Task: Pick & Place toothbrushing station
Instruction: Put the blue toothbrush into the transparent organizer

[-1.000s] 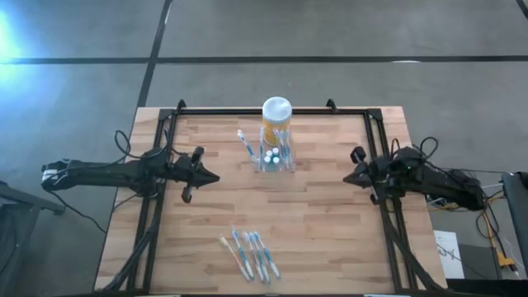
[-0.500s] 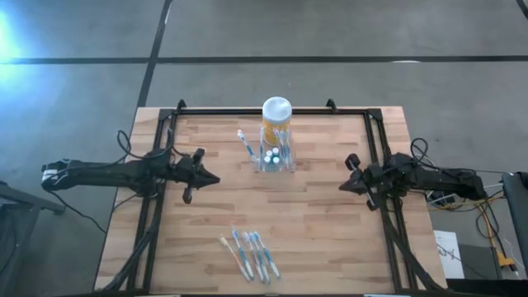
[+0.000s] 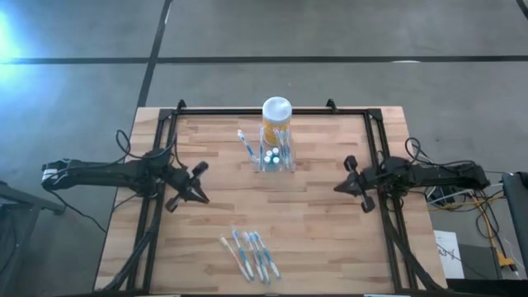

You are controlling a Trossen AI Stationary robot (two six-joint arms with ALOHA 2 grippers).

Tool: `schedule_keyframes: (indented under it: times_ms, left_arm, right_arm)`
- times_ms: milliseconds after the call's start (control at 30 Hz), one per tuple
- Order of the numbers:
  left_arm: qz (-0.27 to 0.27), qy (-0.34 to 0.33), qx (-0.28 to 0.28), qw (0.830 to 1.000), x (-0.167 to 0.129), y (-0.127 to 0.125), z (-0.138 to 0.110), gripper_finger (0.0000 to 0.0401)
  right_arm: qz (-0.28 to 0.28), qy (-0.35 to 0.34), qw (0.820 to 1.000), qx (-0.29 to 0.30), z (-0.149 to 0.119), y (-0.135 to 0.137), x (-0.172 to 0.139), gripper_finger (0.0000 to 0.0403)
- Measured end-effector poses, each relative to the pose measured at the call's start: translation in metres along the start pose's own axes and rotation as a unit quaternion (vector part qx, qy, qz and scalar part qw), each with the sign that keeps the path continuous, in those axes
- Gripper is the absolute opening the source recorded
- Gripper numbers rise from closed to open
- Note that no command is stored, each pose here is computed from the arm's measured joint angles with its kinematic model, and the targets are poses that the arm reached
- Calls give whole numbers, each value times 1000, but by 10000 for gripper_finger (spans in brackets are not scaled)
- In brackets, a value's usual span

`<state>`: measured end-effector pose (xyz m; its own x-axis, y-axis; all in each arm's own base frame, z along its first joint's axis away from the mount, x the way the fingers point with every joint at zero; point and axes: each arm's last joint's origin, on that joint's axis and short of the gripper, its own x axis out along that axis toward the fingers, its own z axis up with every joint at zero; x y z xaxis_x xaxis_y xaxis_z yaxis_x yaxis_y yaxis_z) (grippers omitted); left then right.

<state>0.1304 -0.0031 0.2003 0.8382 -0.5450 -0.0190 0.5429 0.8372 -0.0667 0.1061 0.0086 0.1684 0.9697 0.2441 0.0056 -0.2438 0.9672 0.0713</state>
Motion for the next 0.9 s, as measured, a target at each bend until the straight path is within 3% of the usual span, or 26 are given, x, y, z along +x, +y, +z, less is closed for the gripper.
schedule_keyframes:
  times_ms: [167, 333, 533, 667, 900]
  left_arm:
    - [95, -6, -17, 995, -1, 6, 0, 16]
    - [196, -17, -55, 979, -2, 11, -1, 5]
    - [227, -4, -123, 966, -1, 11, -8, 4]
    - [262, 36, -169, 949, 3, 8, -19, 4]
    - [295, 61, -200, 932, 15, -6, -25, 3]
  right_arm:
    - [-41, -8, 999, -12, 1, -2, 1, 8]
    - [-56, -27, 998, -34, 5, -2, 1, 8]
    - [-57, -19, 998, -33, 4, -2, 2, 8]
    - [-94, -8, 995, -33, 2, -4, 4, 8]
    - [-104, 0, 993, -52, 1, -5, 8, 8]
